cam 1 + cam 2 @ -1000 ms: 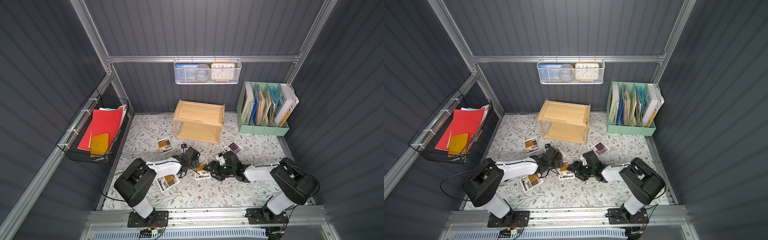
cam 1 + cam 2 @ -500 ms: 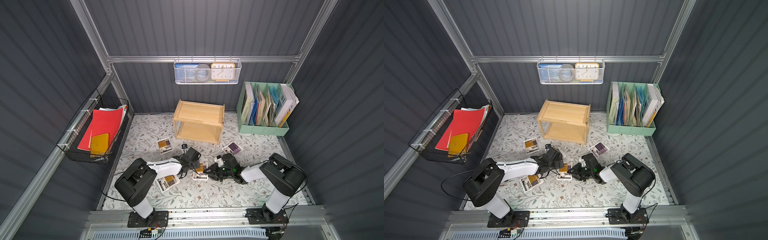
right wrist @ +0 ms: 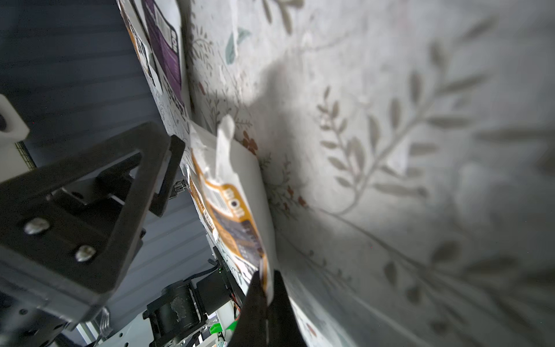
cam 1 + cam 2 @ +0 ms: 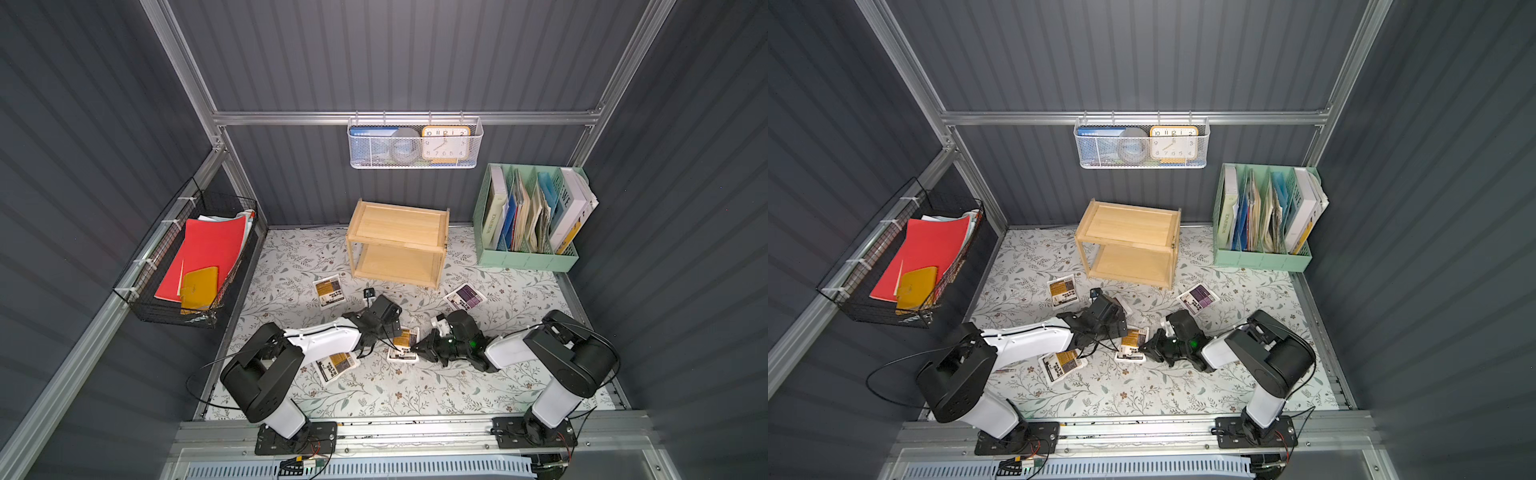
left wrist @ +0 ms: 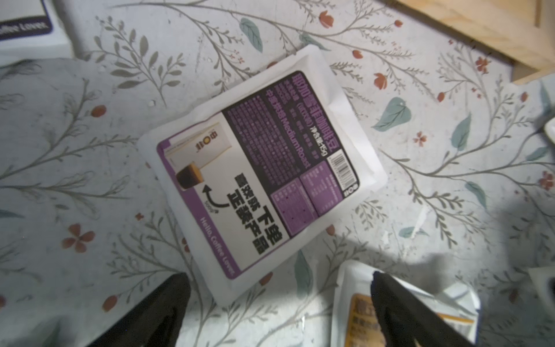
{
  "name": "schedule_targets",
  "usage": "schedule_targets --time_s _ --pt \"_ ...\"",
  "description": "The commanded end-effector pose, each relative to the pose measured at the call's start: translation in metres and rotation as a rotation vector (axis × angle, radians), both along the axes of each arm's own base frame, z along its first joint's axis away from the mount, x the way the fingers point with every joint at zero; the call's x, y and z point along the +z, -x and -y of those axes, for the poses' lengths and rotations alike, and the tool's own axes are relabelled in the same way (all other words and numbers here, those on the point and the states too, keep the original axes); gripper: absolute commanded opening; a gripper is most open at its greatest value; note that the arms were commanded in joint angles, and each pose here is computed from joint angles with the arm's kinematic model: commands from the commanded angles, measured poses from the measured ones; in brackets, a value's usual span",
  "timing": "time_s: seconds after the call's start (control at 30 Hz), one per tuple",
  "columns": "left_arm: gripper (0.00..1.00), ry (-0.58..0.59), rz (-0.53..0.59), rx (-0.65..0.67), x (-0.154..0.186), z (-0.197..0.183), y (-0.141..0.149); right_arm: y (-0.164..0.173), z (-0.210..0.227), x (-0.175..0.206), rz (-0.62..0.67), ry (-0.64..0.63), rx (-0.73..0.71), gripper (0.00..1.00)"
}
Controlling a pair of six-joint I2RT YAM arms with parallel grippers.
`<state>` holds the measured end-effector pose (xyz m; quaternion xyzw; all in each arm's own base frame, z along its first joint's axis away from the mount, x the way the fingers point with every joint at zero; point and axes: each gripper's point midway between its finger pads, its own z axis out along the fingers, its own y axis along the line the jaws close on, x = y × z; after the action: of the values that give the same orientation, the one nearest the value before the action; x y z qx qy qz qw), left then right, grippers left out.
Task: Place the bagged coffee beans on the shelf by color
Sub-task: Pick up the bagged coffee beans at the center of the board.
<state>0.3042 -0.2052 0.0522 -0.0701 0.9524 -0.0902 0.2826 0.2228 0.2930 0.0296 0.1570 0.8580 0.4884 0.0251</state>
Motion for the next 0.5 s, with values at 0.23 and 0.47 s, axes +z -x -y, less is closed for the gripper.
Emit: schedule_targets --time_s 0.23,0.47 --pt "1.0 0.087 0.104 0.006 0.086 0.003 -0.004 0.004 0.015 0.045 0.072 0.044 -0.018 0.0" --pt "1.0 0.11 0.202 0.023 0.141 -0.006 -0.019 -0.005 0.023 0.096 0.17 0.067 -0.04 0.0"
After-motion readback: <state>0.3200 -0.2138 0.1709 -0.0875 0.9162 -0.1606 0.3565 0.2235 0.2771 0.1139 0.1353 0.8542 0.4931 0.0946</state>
